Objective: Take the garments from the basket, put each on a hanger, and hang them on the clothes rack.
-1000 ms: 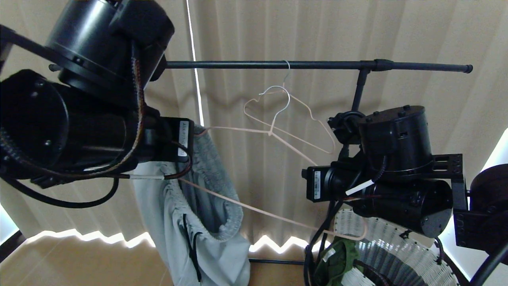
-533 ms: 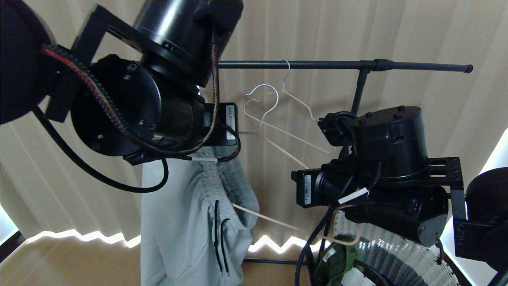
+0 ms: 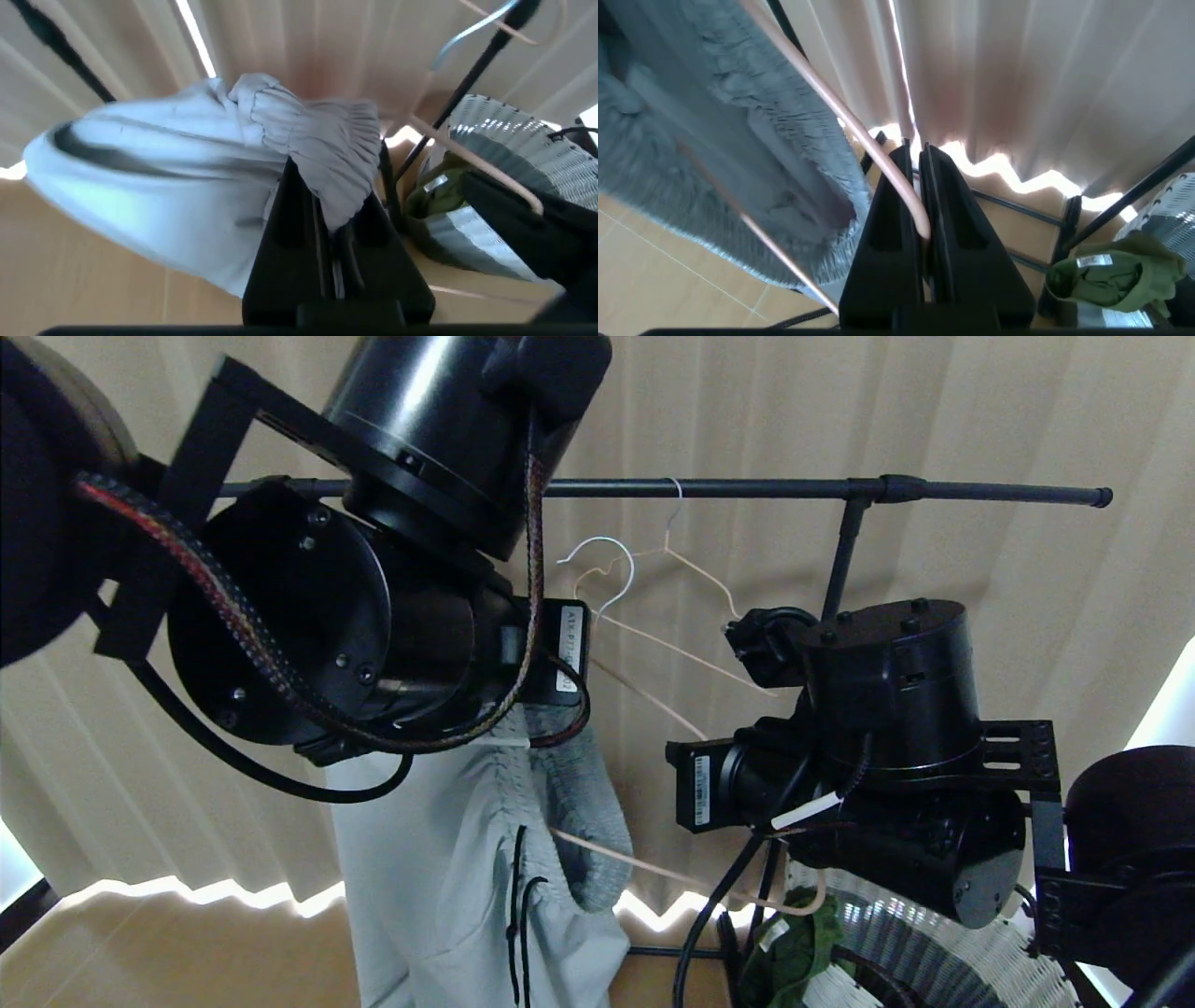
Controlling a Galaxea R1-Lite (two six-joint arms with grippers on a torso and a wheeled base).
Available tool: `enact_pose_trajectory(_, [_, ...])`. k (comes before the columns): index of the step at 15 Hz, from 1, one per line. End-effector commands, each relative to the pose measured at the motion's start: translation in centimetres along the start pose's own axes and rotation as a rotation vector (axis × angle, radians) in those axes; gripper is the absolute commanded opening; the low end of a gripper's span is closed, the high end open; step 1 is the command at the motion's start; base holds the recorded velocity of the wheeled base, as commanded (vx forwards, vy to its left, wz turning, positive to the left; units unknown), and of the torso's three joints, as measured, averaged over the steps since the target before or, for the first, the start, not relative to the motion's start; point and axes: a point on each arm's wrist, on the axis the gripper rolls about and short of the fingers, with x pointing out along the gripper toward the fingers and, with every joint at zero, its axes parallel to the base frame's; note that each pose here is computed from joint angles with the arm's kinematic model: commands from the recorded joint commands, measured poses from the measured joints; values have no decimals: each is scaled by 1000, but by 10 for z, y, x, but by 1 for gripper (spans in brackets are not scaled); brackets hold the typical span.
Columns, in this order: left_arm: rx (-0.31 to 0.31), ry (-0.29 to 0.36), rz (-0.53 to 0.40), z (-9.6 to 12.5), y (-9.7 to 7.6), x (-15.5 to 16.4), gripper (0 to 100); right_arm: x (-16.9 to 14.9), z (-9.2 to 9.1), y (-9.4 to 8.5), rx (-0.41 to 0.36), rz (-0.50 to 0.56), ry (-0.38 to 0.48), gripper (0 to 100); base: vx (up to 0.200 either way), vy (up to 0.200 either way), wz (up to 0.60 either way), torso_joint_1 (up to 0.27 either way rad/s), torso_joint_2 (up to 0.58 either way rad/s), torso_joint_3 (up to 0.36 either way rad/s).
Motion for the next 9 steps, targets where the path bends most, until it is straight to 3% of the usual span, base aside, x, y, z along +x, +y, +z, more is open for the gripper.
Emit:
enact_pose_trajectory(1, [67,-1,-7,-8,5,-7,0,-1,-1,-1,-19,0,1,0,0,0,0,0,0,0])
enact_pose_trajectory(3, [137,-30,-17,-11,12,-12,0,-4,-1,-2,-35,0,0,0,0,0,0,0,0,0])
enact_pose_trajectory(9, [188,-164,-49,-23,9,0,0,-5,0,-3,-77,10,-27,0,0,0,0,0,0,0])
